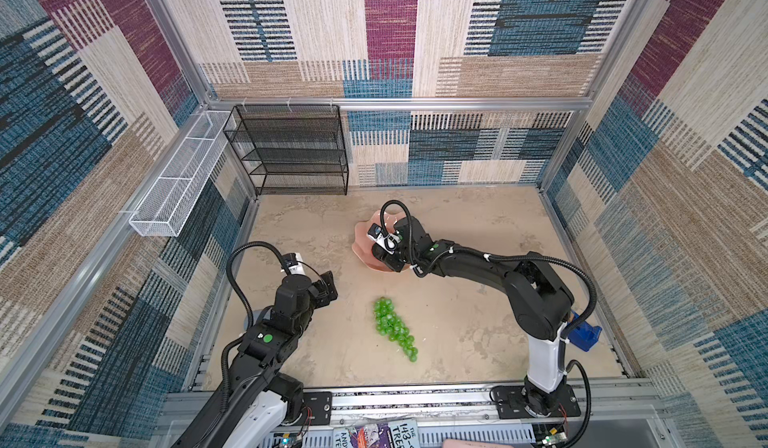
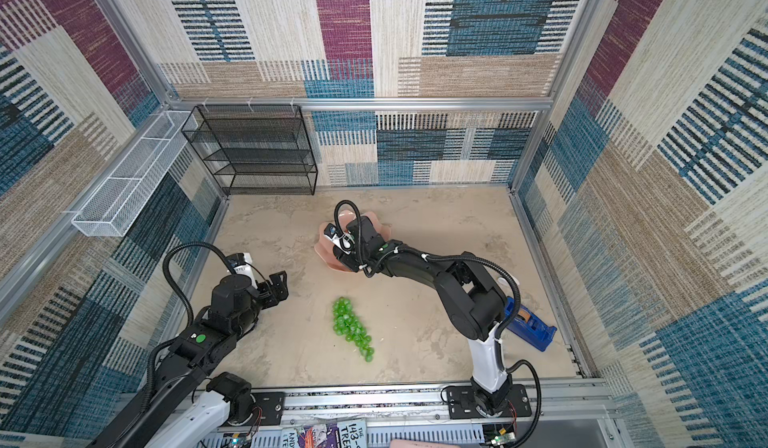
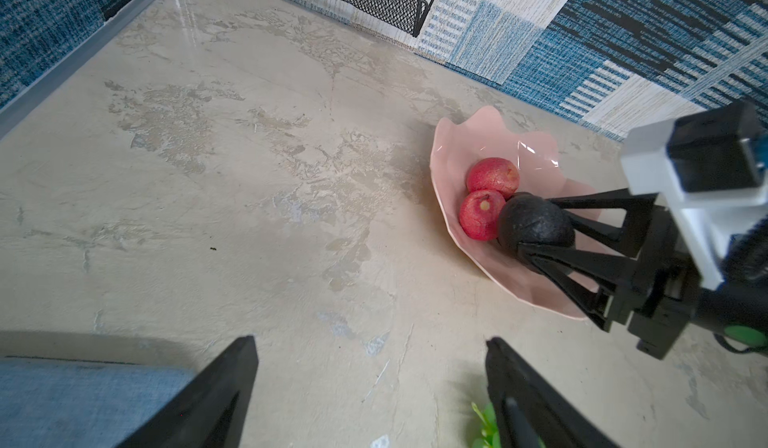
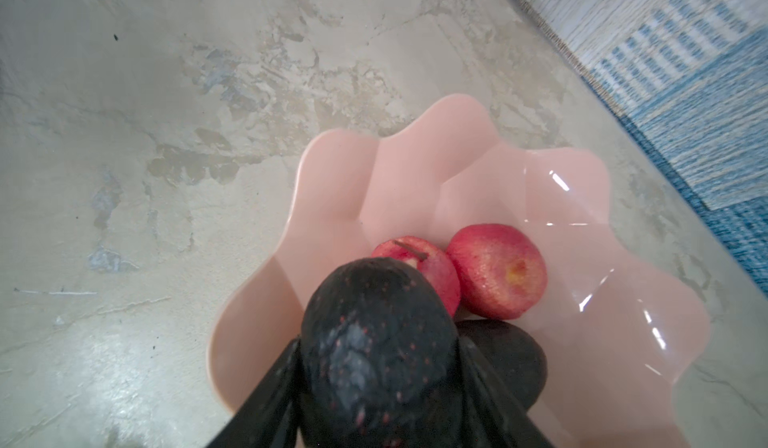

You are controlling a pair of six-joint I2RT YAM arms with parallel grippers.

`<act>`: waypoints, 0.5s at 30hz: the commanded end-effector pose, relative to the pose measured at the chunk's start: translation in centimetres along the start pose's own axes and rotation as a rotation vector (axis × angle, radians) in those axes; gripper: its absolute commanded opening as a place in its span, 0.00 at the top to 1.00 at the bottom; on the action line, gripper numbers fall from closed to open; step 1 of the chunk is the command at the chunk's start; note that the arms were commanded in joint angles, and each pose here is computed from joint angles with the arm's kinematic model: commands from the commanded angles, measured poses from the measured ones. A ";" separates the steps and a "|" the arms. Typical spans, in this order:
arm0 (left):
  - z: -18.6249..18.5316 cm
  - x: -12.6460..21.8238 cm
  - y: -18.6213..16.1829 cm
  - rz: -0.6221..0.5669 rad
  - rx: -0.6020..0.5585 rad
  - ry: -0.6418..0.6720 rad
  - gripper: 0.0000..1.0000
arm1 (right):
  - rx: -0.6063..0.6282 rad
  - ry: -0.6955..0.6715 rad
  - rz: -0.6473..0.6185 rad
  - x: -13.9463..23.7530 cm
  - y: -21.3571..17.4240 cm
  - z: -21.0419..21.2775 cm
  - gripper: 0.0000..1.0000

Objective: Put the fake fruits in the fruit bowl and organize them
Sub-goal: 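Place the second avocado in the pink bowl with the right gripper, then grasp the green grapes by the stem with the right gripper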

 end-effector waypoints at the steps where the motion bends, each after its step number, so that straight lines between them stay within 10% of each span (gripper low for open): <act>1: -0.3 0.0 0.6 -0.041 0.007 -0.014 0.11 | 0.017 0.013 0.003 -0.7 -0.4 0.2 0.44; 15: -0.5 0.2 1.0 -0.057 0.007 -0.028 0.11 | -0.129 -0.038 -0.130 3.4 2.7 -0.9 0.13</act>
Point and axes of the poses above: each gripper's point midway between its finger pads, its own x axis back along the fingers, its own z axis along the line the jaws close on, y = z × x, the point moved 10 cm from there along x, back along the fingers, and after that the axes turned 6 degrees about x, right-handed, at the moved point
